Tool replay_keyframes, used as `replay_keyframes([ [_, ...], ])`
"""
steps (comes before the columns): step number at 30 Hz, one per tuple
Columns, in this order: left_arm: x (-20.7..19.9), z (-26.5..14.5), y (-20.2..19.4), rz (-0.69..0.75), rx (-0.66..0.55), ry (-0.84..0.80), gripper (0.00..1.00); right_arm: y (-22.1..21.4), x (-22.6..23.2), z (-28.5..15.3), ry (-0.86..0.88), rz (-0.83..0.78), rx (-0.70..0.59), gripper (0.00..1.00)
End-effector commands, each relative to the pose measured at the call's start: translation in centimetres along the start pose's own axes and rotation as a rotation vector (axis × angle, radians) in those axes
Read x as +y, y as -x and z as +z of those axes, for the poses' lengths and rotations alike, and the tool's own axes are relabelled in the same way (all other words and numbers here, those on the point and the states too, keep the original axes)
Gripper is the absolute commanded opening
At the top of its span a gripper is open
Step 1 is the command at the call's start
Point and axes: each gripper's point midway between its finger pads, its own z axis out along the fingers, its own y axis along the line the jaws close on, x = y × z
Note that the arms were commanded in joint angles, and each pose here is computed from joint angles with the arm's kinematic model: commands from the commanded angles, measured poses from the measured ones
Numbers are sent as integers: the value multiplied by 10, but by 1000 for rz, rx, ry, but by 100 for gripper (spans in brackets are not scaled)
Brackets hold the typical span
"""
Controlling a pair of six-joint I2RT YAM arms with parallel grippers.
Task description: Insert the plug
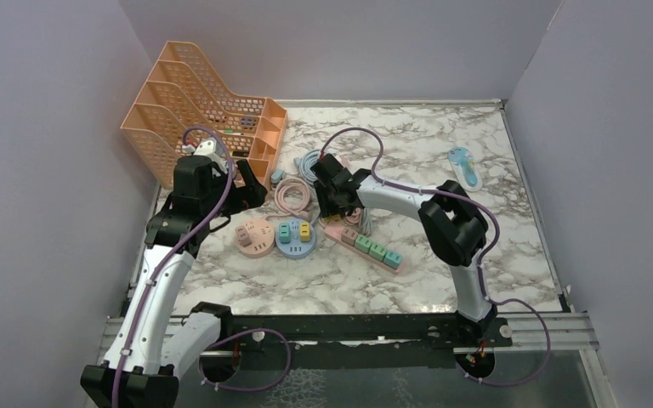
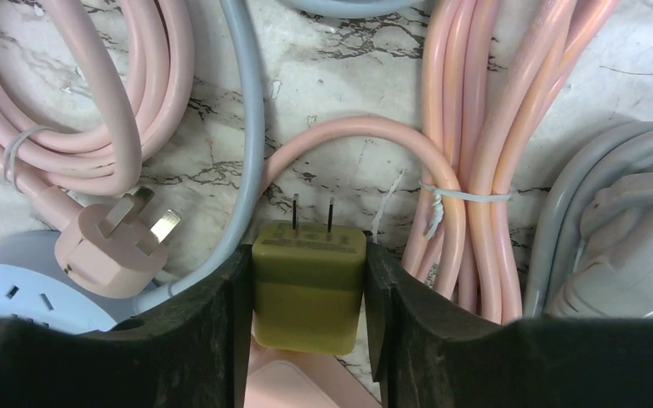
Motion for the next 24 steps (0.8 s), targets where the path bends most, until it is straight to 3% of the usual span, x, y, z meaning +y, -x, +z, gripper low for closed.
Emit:
replay_keyframes([
  [1, -4, 1, 9, 30, -24, -17, 99, -6, -16, 7, -89, -42, 20, 36],
  [5, -9, 2, 6, 24, -4, -44, 99, 20, -9, -11, -41, -53, -87, 25],
  [14, -51, -7, 1, -105, 71, -240, 96, 98, 32, -119, 257, -169, -478, 24],
  [19, -77, -21, 3, -179, 111, -365, 95, 96, 71, -180, 551, -377, -612, 23],
  [24, -98, -33, 2, -249, 158, -465, 95, 63, 109, -229, 892, -611, -650, 23],
])
